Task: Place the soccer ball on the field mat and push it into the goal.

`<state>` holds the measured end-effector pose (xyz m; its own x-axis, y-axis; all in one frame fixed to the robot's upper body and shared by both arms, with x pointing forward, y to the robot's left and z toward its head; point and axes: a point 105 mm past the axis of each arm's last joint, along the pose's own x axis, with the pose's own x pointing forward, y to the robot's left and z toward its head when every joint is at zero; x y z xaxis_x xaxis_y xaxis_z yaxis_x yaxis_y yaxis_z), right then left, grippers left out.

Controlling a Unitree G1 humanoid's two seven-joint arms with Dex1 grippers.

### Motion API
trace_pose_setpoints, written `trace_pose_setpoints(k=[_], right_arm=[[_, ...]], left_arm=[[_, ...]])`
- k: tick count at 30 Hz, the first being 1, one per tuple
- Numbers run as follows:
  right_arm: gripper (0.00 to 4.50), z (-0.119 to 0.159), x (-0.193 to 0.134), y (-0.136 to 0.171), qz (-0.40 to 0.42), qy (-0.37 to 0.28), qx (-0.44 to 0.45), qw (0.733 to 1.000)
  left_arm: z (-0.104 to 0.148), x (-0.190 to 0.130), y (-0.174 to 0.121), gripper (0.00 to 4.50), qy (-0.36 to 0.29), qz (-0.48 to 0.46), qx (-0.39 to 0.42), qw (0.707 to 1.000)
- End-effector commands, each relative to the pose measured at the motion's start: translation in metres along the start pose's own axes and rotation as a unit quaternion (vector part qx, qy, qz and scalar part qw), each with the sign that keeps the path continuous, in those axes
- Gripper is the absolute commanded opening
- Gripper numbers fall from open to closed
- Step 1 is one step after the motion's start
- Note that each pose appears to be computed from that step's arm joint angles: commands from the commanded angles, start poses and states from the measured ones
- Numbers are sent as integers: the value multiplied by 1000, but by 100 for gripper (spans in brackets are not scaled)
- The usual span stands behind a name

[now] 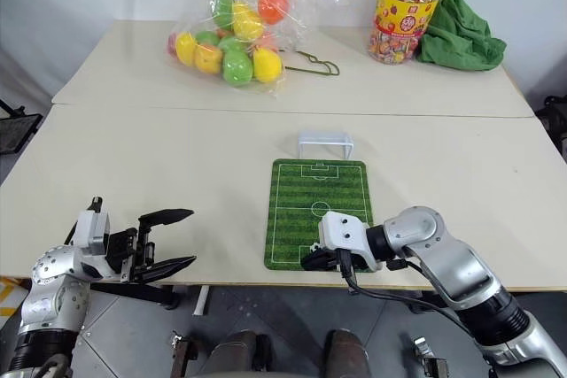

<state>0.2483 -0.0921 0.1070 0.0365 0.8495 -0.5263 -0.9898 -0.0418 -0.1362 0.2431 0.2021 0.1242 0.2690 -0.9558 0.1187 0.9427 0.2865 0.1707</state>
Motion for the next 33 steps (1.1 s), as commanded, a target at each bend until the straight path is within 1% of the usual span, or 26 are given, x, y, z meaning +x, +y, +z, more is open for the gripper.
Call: trace_pose_setpoints(k=[1, 3, 5, 6, 8, 9, 11, 14, 18, 24, 31, 33], right_arm=[[6, -3, -1, -15, -21, 1, -14, 1000], [6, -7, -6, -33, -50, 13, -25, 998], [6, -6, -12, -47, -73, 18, -36, 996], [6, -3, -17, -59, -96, 18, -47, 994], [6, 16, -38, -95, -171, 5, -72, 983], [6, 26, -50, -108, -199, 0, -81, 977], [6, 34, -64, -118, -226, -4, -86, 970], [6, 35, -77, -124, -252, 1, -89, 963], [6, 36, -89, -120, -275, -8, -70, 959], [6, 29, -93, -107, -282, -13, -37, 959], [6, 26, -101, -95, -284, -40, -2, 958], [42, 18, -108, -90, -283, -47, 13, 958]], left_arm=[[8, 1, 1, 450, -4, 0, 17, 1000], [9, 2, 4, 450, -3, 1, 20, 1000], [9, 3, 6, 450, -3, 2, 23, 1000], [10, 3, 8, 450, -4, 2, 24, 1000], [10, 6, 14, 450, -5, 1, 30, 1000], [10, 8, 17, 450, -5, 2, 34, 999], [11, 11, 23, 450, -8, 5, 37, 999], [9, 11, 28, 450, -7, 16, 37, 999], [6, 8, 35, 450, 1, 40, 27, 999], [5, 6, 43, 450, 8, 62, 29, 998], [6, 2, 56, 450, 5, 111, 2, 994], [5, -3, 59, 450, 11, 133, -4, 991]])
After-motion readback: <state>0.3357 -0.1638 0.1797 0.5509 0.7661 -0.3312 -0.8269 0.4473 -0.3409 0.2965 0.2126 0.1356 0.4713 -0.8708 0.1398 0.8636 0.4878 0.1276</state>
